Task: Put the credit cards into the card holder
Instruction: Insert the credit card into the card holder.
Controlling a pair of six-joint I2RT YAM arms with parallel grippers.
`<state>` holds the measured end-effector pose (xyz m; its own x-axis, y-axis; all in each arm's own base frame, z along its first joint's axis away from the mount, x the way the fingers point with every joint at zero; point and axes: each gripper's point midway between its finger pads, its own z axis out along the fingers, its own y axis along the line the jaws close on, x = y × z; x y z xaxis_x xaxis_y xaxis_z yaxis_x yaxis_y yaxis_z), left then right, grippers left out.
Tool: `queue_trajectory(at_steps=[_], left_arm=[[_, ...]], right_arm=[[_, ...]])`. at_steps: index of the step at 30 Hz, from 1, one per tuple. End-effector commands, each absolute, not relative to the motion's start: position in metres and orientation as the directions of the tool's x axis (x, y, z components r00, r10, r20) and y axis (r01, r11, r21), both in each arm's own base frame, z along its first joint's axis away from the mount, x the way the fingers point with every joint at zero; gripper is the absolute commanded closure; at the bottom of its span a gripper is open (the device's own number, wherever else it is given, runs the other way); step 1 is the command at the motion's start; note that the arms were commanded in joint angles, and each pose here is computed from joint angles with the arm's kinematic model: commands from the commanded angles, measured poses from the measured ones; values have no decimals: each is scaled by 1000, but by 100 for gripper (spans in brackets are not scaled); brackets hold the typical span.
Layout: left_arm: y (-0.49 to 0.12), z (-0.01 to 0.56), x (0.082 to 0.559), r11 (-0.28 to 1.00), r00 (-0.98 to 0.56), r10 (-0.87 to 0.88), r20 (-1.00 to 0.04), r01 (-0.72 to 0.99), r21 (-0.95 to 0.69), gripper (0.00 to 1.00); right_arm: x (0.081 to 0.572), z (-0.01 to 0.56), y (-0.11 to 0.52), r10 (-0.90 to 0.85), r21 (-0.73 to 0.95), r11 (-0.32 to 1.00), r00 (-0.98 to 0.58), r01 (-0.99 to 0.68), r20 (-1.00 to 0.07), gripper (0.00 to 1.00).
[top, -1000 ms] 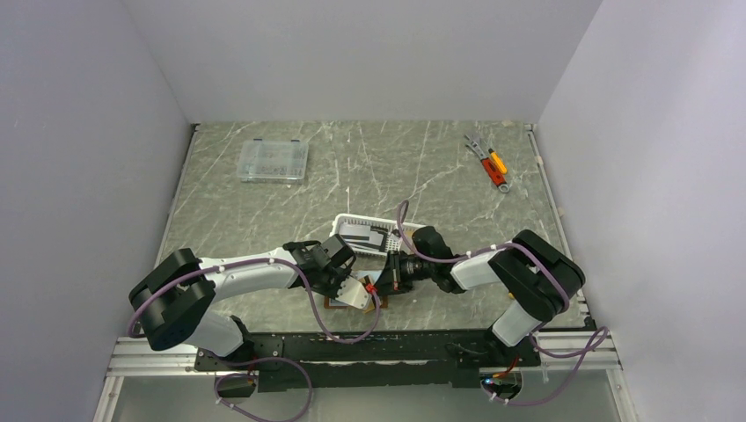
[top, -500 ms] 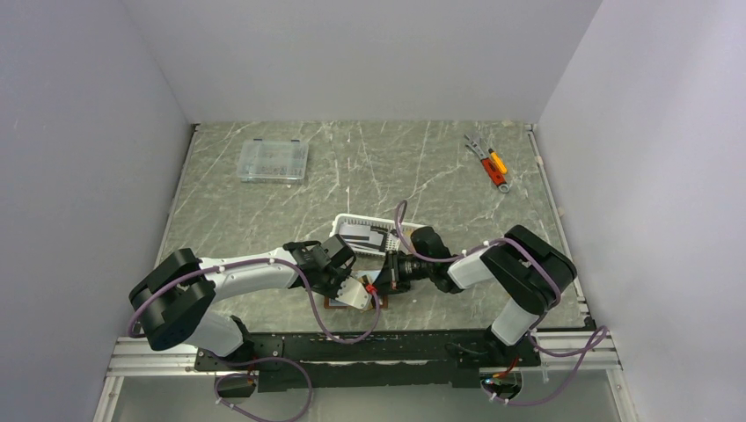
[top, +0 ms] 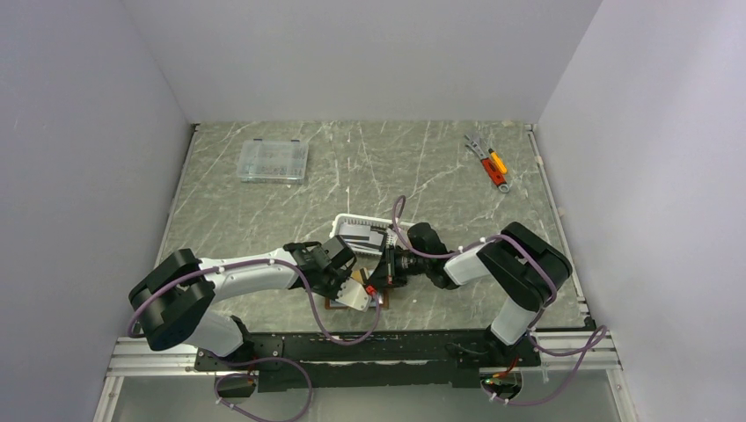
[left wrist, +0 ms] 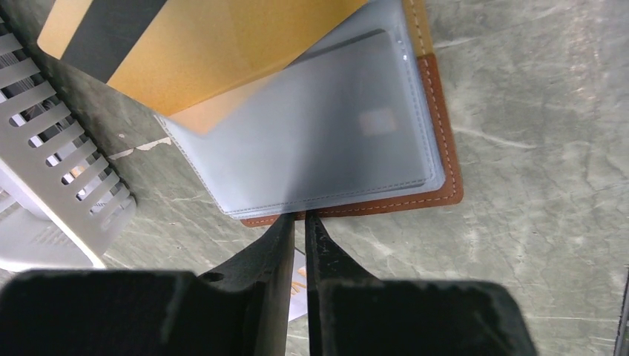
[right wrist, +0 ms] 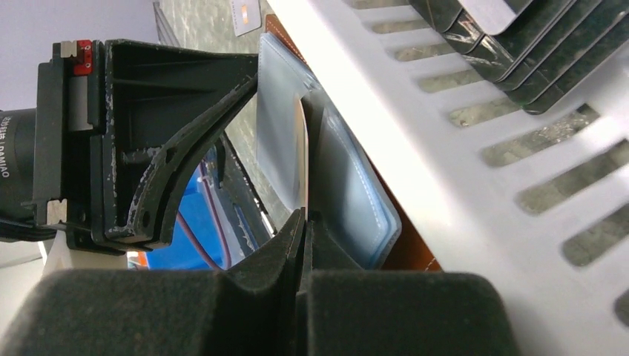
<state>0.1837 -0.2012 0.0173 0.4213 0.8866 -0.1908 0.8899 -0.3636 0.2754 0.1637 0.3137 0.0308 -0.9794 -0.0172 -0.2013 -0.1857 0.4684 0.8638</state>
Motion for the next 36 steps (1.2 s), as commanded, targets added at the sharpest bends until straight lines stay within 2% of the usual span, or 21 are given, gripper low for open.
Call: queue_trajectory(at_steps=[1, 5, 16, 27, 31, 32, 33, 36], left_arm=[[-202, 14, 159, -405, 445, 863, -237, 892, 201, 85], [-200, 10, 147, -423, 454, 858, -240, 890, 170, 88], [-202, 8, 142, -439, 468, 852, -234, 883, 167, 89], [-209, 9, 145, -441, 472, 848, -240, 880, 175, 91], [-205, 7, 149, -452, 487, 846, -218, 871, 192, 91], [-204, 7, 149, -455, 491, 845, -215, 869, 196, 91], [-204, 6, 150, -457, 493, 844, -211, 867, 199, 91], [-204, 5, 150, -455, 491, 846, -208, 868, 197, 92]], right_arm=[[177, 27, 317, 22, 852, 483, -969, -204, -245, 100], [175, 25, 318, 32, 854, 483, -970, -196, -241, 100], [165, 17, 316, 43, 844, 502, -969, -189, -242, 100], [148, -2, 325, -24, 768, 608, -972, -201, -236, 100], [148, 0, 313, -34, 717, 667, -969, -203, -244, 79], [149, 2, 309, -30, 699, 684, -965, -209, -259, 69], [151, 6, 306, -28, 688, 693, -962, -215, -272, 65], [153, 17, 299, -19, 667, 710, -953, -226, -303, 62]])
